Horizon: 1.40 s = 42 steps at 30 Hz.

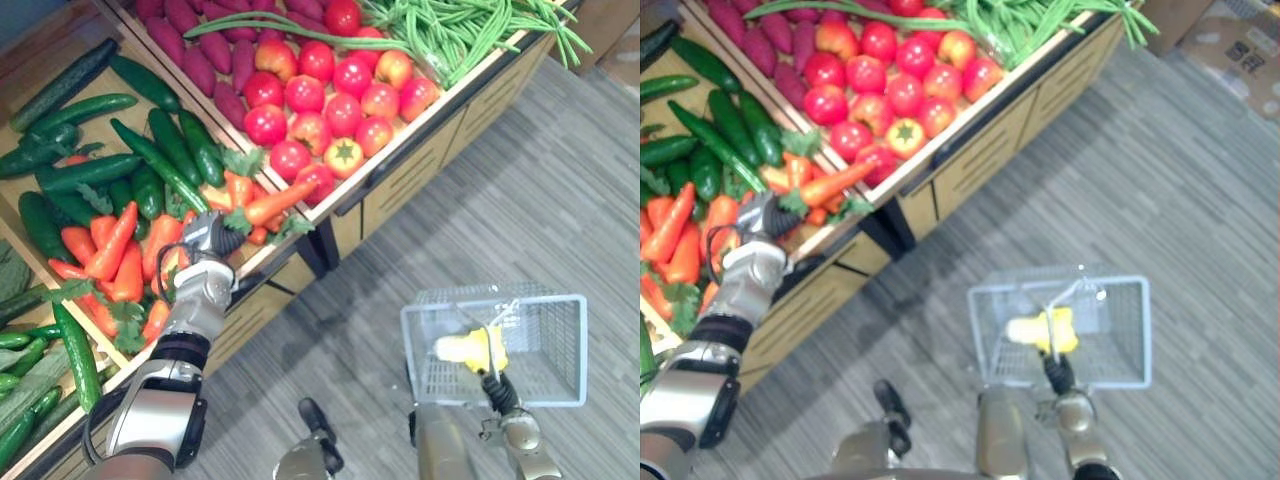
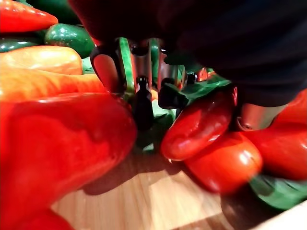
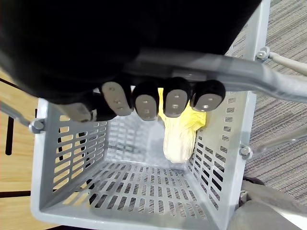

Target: Pick vegetable in the basket

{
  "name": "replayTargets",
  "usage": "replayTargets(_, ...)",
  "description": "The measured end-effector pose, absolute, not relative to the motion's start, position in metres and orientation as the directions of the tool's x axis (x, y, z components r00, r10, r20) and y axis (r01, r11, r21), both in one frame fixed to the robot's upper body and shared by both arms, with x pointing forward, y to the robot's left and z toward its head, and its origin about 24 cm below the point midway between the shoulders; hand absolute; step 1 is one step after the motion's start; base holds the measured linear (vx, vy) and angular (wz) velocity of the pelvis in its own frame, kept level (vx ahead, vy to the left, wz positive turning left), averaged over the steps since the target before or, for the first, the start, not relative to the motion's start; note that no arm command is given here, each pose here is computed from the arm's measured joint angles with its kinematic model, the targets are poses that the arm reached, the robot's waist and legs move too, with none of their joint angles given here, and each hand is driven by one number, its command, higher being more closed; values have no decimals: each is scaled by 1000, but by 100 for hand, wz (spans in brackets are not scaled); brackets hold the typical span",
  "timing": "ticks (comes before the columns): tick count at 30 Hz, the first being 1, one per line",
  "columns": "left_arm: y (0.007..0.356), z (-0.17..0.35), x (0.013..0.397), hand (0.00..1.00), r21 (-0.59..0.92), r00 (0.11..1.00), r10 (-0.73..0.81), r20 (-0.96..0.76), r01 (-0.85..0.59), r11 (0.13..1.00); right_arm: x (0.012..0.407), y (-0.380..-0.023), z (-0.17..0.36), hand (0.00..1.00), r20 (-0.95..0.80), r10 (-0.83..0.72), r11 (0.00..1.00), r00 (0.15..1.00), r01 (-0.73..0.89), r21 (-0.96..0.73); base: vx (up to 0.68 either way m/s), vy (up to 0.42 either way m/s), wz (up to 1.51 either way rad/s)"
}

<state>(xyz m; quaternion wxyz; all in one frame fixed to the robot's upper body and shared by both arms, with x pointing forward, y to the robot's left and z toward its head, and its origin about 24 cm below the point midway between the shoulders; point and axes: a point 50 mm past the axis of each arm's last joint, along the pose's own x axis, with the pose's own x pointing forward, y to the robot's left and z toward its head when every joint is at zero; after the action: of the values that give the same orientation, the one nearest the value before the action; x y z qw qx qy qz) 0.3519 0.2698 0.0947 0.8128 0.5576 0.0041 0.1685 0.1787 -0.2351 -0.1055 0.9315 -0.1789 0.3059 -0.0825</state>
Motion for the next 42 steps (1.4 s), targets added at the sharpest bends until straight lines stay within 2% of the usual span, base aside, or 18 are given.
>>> replayTargets(5,268,95,343,100,899,942,260,211,-291,327,168,-241,-110,100,-562,-292,921,774,69,-383,-28,0,28)
replayTargets(12,277,109,322,100,855,907,287,309,-397,334,155,-250,-116,100,-599,-338,921,726,124,-370,-52,-8,32)
replayTargets(20,303,111,306,100,831,857,405,320,-459,315,139,-258,-123,100,-653,-359,924,667,154,-351,-26,-16,19)
replayTargets(30,344,129,285,100,756,708,590,388,-611,235,128,-259,-129,100,-686,-359,917,633,102,-386,29,4,13)
replayTargets(33,339,143,276,100,729,694,555,459,-651,212,123,-261,-131,100,-699,-366,917,614,110,-384,32,0,7)
replayTargets(37,321,154,256,100,712,710,437,552,-674,196,118,-272,-129,100,-702,-401,904,589,132,-406,10,-1,0)
replayTargets(42,285,149,249,100,744,794,222,566,-608,276,113,-312,-115,100,-679,-467,852,566,83,-516,-14,6,5)
